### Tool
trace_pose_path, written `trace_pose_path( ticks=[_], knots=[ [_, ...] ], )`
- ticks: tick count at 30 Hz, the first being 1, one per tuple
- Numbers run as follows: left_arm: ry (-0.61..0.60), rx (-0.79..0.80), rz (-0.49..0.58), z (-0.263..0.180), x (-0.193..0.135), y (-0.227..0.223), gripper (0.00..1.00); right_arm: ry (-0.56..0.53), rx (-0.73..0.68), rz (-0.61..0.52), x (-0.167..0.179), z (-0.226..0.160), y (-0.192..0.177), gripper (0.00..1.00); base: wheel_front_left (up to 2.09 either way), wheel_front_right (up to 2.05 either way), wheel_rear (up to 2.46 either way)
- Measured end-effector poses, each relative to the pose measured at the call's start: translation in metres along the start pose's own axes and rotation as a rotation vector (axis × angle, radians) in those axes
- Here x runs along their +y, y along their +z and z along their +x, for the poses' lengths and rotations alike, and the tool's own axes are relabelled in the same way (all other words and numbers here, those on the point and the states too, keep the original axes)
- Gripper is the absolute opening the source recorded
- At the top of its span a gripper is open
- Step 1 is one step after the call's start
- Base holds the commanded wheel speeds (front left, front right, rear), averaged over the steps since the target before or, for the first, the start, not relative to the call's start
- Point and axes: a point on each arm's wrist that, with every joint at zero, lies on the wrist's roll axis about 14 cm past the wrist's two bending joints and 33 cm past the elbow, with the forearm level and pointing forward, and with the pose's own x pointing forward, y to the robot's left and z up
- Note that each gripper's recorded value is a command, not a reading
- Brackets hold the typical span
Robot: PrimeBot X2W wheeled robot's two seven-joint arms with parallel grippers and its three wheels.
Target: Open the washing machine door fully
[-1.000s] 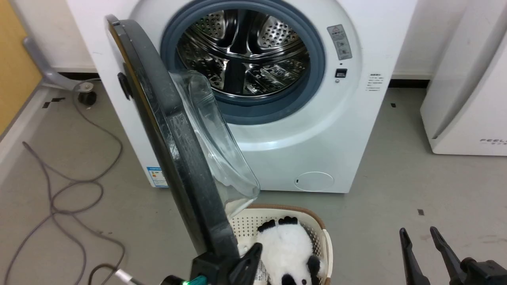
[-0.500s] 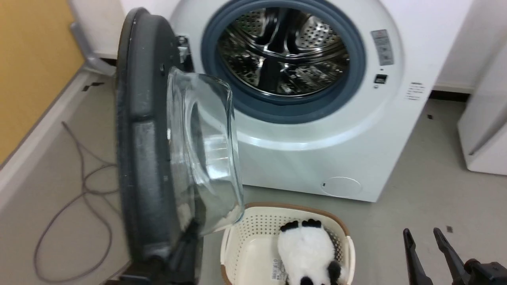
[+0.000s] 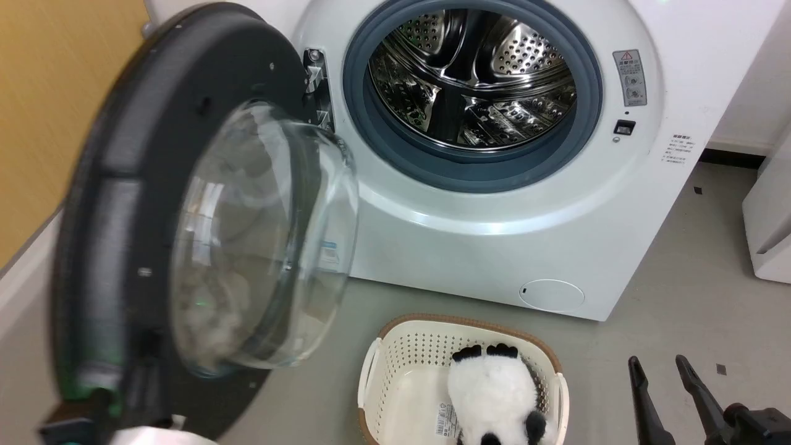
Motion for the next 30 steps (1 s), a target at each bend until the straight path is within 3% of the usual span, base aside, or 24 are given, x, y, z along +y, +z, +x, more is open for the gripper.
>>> trace_pose_path(
  ticks=[8,18,30],
  knots=[
    [0.150,-0.033,0.018,0.026,0.069,0.005,0.00,-0.017,0.002,0.001,-0.005,-0.003,0.000,1.00,0.00,0.00,0.00],
    [0.260,-0.052,0.029,0.055,0.128,0.001,0.00,-0.050,0.000,0.001,-0.014,-0.010,0.000,1.00,0.00,0.00,0.00],
    [0.301,0.027,0.016,0.061,0.146,-0.031,0.00,-0.076,-0.006,-0.002,-0.022,-0.015,0.005,1.00,0.00,0.00,0.00]
  ],
)
